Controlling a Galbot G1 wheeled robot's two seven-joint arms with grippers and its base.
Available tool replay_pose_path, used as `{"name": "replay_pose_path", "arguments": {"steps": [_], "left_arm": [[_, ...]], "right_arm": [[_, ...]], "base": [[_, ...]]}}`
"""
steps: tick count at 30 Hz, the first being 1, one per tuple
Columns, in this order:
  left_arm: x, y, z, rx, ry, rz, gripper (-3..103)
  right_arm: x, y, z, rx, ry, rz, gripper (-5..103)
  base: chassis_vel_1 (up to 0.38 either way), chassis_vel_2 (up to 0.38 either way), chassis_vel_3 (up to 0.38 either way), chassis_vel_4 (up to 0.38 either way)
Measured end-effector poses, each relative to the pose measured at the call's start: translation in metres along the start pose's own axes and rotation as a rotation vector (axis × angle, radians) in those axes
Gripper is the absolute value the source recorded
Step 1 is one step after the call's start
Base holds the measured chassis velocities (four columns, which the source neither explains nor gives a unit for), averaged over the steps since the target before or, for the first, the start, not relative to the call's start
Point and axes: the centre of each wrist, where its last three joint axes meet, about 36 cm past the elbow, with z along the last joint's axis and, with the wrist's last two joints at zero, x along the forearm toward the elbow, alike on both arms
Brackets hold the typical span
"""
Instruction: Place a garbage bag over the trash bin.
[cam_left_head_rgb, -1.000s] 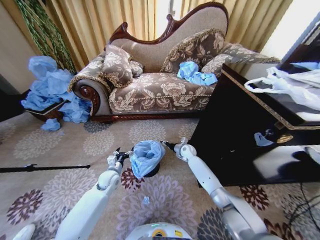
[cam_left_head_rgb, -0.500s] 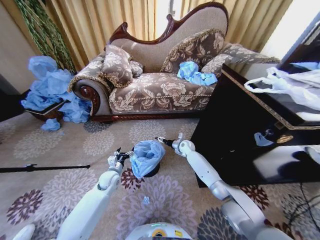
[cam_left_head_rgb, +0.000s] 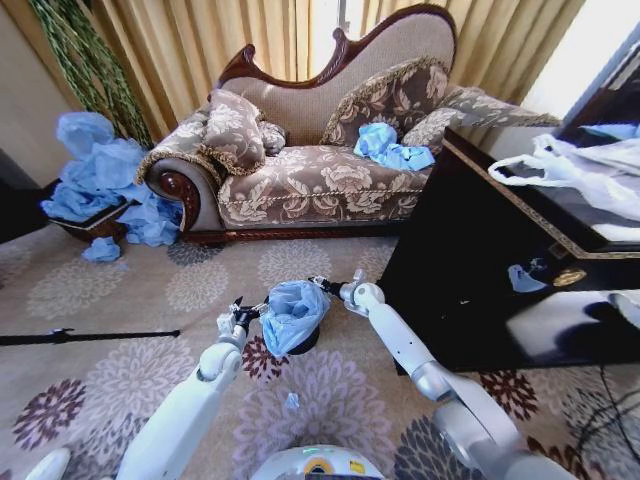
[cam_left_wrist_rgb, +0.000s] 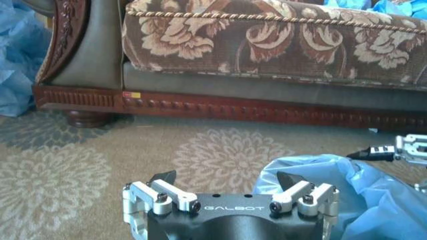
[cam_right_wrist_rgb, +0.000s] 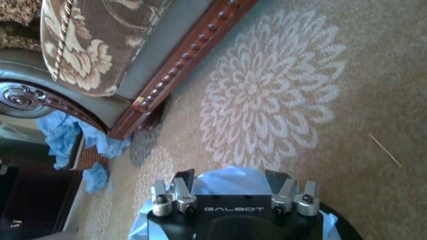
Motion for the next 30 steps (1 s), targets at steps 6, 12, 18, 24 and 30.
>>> {"name": "replay_pose_path", "arguments": {"steps": [6,12,18,24,30], "left_arm": [[-0.002,0.000,0.000,0.002,-0.001,0.001,100],[-0.005,0.000,0.002,0.005,0.002,-0.001,100],[-0.008,0.000,0.003,0.006,-0.001,0.000,100],[-0.011,0.000,0.004,0.008,-0.003,-0.001,100],[-0.013,0.000,0.005,0.011,-0.005,-0.001,100]], "right_arm": [[0.000,-0.004,0.007,0.009,0.006,0.009,71],[0.000,-0.007,0.009,0.009,-0.004,0.017,64],[0.000,-0.010,0.010,0.011,-0.011,0.024,42],[-0.001,-0.013,0.012,0.018,-0.018,0.039,21],[0.000,-0.016,0.009,0.031,-0.031,0.061,-2]], "base": [[0.000,0.000,0.000,0.000],[0.000,0.000,0.000,0.000],[0.000,0.000,0.000,0.000],[0.000,0.000,0.000,0.000],[0.000,0.000,0.000,0.000]]}}
